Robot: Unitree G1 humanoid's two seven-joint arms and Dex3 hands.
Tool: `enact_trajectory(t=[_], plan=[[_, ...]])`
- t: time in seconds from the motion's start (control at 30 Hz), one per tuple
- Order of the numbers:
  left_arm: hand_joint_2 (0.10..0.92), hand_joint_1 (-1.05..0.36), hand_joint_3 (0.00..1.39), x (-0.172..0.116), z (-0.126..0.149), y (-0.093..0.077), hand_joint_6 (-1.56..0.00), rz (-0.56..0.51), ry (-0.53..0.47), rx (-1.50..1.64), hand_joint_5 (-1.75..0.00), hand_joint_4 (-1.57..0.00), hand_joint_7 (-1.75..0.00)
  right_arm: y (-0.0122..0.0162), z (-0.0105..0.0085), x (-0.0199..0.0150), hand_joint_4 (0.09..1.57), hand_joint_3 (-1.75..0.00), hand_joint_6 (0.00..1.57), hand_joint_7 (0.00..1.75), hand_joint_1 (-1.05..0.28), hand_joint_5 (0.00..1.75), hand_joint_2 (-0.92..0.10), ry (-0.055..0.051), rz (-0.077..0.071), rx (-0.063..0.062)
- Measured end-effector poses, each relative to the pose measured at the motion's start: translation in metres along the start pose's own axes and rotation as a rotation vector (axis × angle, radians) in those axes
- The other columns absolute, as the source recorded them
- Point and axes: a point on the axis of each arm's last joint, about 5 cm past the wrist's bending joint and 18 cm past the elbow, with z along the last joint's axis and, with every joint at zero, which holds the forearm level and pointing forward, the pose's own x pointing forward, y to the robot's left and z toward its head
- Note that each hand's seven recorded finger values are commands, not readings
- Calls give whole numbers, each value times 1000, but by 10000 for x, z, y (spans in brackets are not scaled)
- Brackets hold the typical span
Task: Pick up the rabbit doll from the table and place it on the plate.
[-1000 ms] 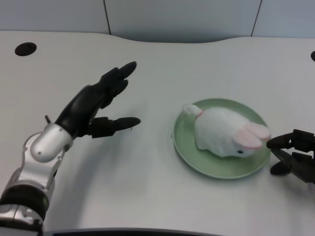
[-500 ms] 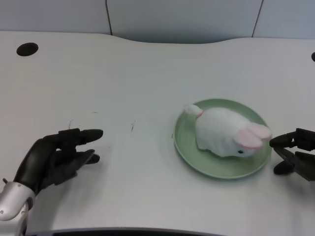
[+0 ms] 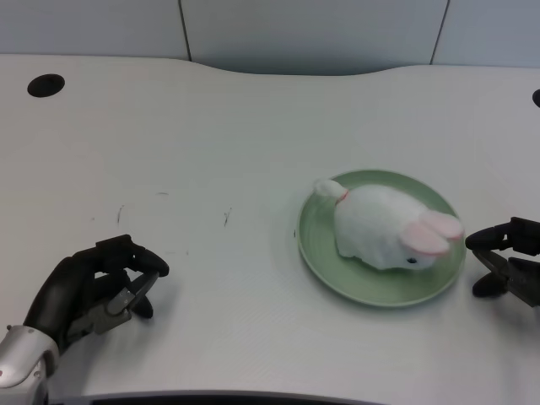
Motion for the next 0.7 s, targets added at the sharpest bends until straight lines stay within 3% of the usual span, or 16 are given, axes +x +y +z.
enact_trajectory(t=[0.2, 0.33, 0.63, 0.7], plan=[[921, -519, 448, 35, -13, -30, -523, -21, 9, -25, -1746, -646, -1527, -4, -8, 21, 890, -61, 807, 868, -822, 1020, -921, -4, 4, 1], [921, -516, 458, 58, -2, -33, -497, -22, 12, -27, -1746, -633, -1559, -22, -21, 17, 898, -62, 801, 866, -829, 1013, -921, 0, -6, 12], [921, -500, 463, 78, 0, -34, -509, -14, 15, -36, -1746, -657, -1539, -34, -31, 14, 900, -78, 798, 862, -793, 999, -921, -1, -12, 10], [921, -499, 467, 83, -2, -39, -503, -12, 15, -41, -1746, -660, -1543, -36, -36, 12, 919, -85, 827, 820, -770, 984, -921, -5, -21, 6]])
